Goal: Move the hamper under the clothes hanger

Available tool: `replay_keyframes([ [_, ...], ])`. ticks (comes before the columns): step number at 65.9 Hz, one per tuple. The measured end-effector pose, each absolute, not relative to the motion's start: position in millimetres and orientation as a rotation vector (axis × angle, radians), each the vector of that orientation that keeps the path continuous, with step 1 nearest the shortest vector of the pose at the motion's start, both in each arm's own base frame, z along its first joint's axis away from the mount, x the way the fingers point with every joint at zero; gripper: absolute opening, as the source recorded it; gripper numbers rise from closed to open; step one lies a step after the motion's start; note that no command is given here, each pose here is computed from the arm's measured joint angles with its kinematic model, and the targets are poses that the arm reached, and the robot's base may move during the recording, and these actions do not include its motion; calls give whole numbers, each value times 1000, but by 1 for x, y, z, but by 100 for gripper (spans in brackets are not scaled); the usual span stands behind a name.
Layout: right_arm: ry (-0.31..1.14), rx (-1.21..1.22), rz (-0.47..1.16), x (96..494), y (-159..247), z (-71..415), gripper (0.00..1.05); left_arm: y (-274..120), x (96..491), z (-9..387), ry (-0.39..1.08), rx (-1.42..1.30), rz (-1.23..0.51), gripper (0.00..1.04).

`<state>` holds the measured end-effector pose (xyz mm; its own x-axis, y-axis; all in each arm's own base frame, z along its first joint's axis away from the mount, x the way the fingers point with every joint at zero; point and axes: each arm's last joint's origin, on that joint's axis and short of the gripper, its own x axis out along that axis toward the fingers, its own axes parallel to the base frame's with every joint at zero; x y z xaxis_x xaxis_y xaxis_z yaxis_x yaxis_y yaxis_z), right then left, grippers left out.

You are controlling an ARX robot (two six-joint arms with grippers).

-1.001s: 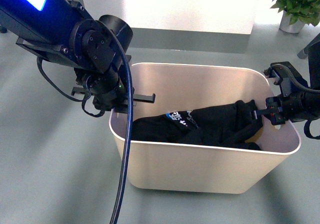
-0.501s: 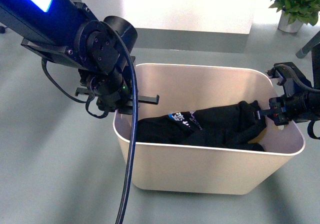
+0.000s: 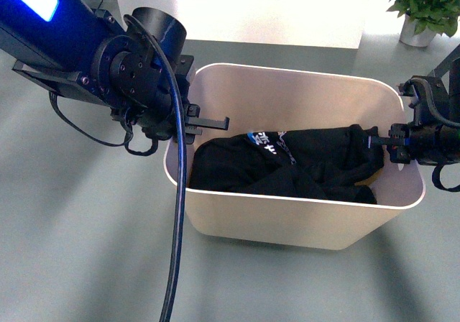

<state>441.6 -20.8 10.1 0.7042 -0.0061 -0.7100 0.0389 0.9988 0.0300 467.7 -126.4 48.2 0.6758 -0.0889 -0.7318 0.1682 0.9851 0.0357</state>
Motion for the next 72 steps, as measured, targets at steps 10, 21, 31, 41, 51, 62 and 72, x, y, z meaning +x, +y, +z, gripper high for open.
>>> replay_keyframes([
  [10,839,48,-16,449,-19,7,6,-128,474,46,872,137,-136,5],
  [21,906,39,-16,458,-18,3,6,-130,482,38,935,163,-125,5],
  [31,937,26,-27,469,-19,2,6,-133,492,31,953,165,-122,5],
  [41,924,-2,-28,486,-20,9,6,-136,503,32,936,158,-120,5],
  [51,915,-11,-23,496,-18,8,6,-138,510,32,925,159,-106,5],
  [62,929,-12,-15,497,-15,-5,6,-138,511,23,938,165,-100,5],
  [72,944,-12,-10,496,-14,-19,6,-137,510,12,955,168,-95,5],
])
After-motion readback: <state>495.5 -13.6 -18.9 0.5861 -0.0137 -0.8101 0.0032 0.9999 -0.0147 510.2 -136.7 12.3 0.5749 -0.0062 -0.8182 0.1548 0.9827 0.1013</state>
